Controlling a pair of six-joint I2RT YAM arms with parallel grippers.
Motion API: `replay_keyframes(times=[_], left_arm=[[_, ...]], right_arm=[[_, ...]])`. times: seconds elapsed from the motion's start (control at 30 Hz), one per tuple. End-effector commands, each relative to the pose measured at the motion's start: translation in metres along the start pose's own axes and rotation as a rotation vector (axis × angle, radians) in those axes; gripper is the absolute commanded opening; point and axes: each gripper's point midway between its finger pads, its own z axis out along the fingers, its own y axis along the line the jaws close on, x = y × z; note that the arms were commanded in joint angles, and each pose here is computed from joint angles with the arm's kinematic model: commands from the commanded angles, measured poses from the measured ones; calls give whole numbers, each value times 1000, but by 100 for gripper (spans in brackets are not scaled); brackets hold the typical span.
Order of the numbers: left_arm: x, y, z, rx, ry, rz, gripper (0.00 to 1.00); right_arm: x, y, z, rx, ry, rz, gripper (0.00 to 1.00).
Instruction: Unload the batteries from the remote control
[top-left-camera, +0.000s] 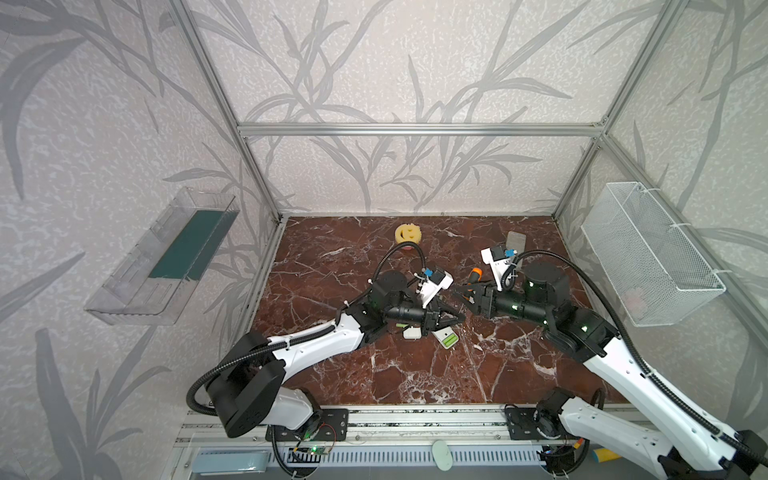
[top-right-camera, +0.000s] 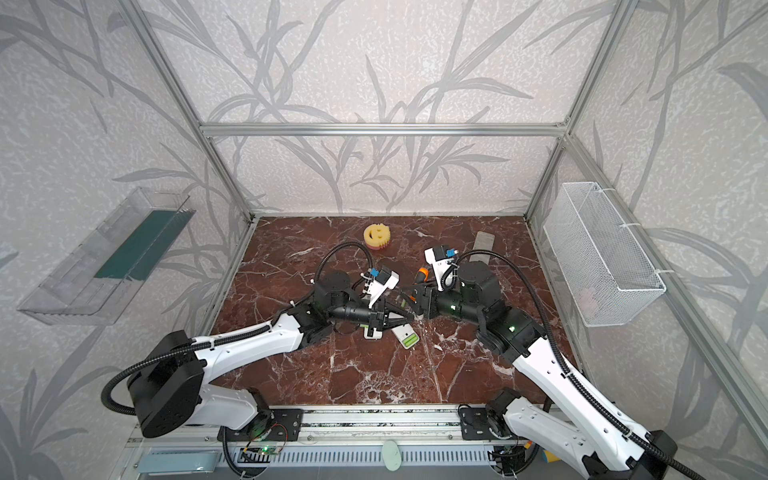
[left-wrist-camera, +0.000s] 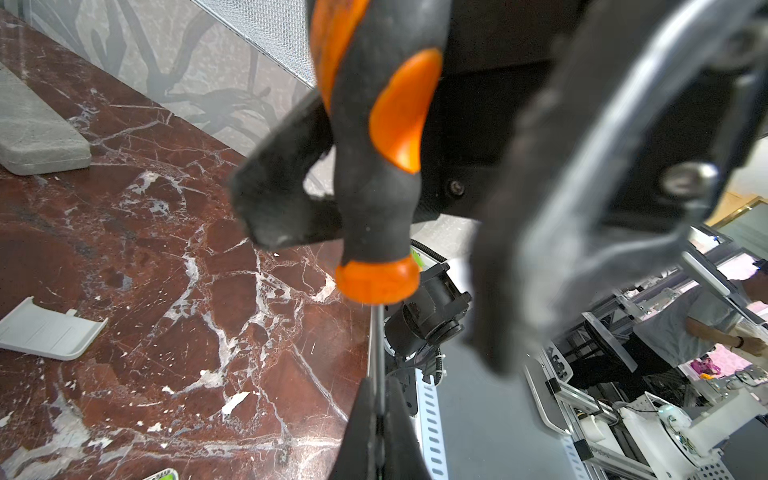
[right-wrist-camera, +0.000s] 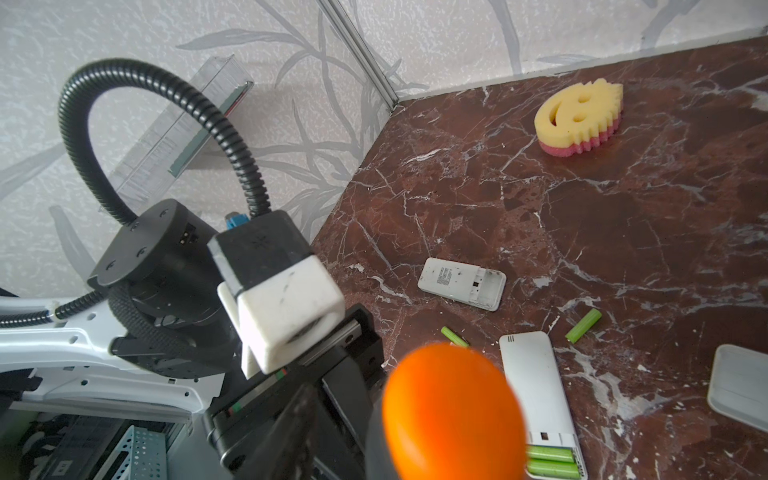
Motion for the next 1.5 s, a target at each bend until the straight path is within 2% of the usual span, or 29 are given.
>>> replay_keyframes(times=[0.0, 0.07, 0.17, 0.2, 0.3, 0.37, 0.4, 0.53, 0.67, 0.77, 0.83, 1.0, 1.13, 1.23, 1.33, 1.47], left_arm=[[-9, -14, -1, 60, -7, 20, 0], [-9, -15, -1, 64, -4, 18, 0], [-7, -12, -2, 51, 0, 9, 0], [-6, -6, -2, 19, -6, -1, 3], [-7, 13, -8, -104, -35, -19, 39], [-7, 24, -13, -184, -56, -22, 51], [-9, 28, -16, -219, -69, -16, 54], [-11, 42, -30, -385, -131, 44, 54], [-14, 44, -38, -599, -134, 230, 52], [-18, 37, -29, -660, -152, 333, 51], [-20, 32, -18, -657, -150, 373, 52], [-17, 35, 11, -641, -124, 364, 57], [-14, 50, 16, -685, -129, 313, 55], [-12, 53, 23, -668, -119, 291, 52], [-15, 52, 29, -651, -132, 277, 45], [-20, 51, 34, -637, -138, 269, 28]], right_arm=[[-7, 10, -7, -39, -39, -29, 34], [-9, 8, -10, -22, -53, -30, 25], [-10, 2, -12, 8, -66, -28, 0], [-10, -4, -12, 39, -70, -16, 0], [-6, -20, -9, 107, -80, -4, 0], [-1, -31, -7, 160, -97, 2, 0], [2, -35, -6, 187, -108, 4, 0], [7, -60, -15, 367, -161, 40, 0], [9, -75, -22, 516, -178, 99, 0], [11, -79, -20, 566, -170, 123, 0], [10, -80, -18, 571, -171, 141, 0], [3, -75, -15, 551, -195, 154, 0], [0, -72, -15, 539, -199, 157, 0], [2, -72, -15, 532, -200, 169, 0], [3, -72, -16, 521, -213, 179, 0], [2, -71, -18, 515, -223, 190, 0]])
